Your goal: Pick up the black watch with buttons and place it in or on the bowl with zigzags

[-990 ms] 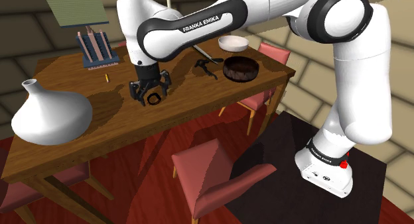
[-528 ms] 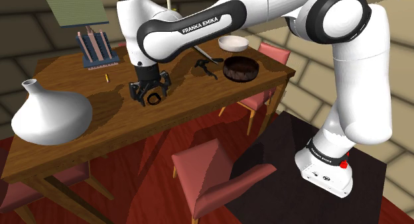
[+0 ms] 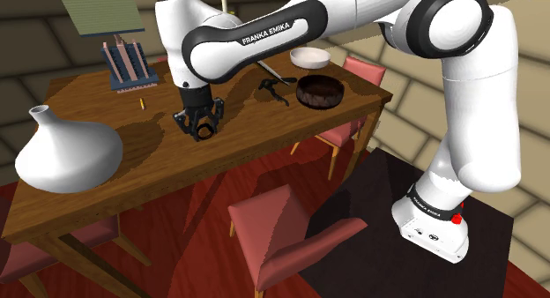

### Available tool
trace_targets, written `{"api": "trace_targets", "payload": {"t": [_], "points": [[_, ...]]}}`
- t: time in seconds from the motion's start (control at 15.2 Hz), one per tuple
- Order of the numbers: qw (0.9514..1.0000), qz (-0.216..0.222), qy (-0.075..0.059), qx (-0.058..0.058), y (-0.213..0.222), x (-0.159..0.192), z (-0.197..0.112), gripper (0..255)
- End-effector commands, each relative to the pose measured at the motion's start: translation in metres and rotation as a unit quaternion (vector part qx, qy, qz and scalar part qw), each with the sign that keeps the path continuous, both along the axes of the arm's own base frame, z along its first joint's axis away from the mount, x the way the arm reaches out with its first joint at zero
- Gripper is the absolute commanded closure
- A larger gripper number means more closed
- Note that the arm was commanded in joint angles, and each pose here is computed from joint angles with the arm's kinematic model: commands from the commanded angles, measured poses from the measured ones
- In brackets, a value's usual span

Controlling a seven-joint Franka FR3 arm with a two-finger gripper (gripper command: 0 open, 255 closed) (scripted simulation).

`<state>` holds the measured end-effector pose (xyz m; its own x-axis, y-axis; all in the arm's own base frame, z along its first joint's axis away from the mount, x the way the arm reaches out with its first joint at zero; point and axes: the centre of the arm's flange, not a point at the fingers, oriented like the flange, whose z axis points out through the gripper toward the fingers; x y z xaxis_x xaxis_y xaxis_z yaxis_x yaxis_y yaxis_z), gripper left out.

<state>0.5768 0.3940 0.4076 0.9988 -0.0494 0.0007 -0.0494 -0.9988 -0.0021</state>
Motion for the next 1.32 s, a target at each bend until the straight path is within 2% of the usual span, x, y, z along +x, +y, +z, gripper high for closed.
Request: {"api": "trace_targets", "payload": {"t": [0.0, 1.25], "points": [[1.0000, 0.000, 0.000, 0.000, 0.000, 0.000, 0.000, 255], [1.0000, 0.000, 0.000, 0.000, 0.000, 0.000, 0.095, 255]]}}
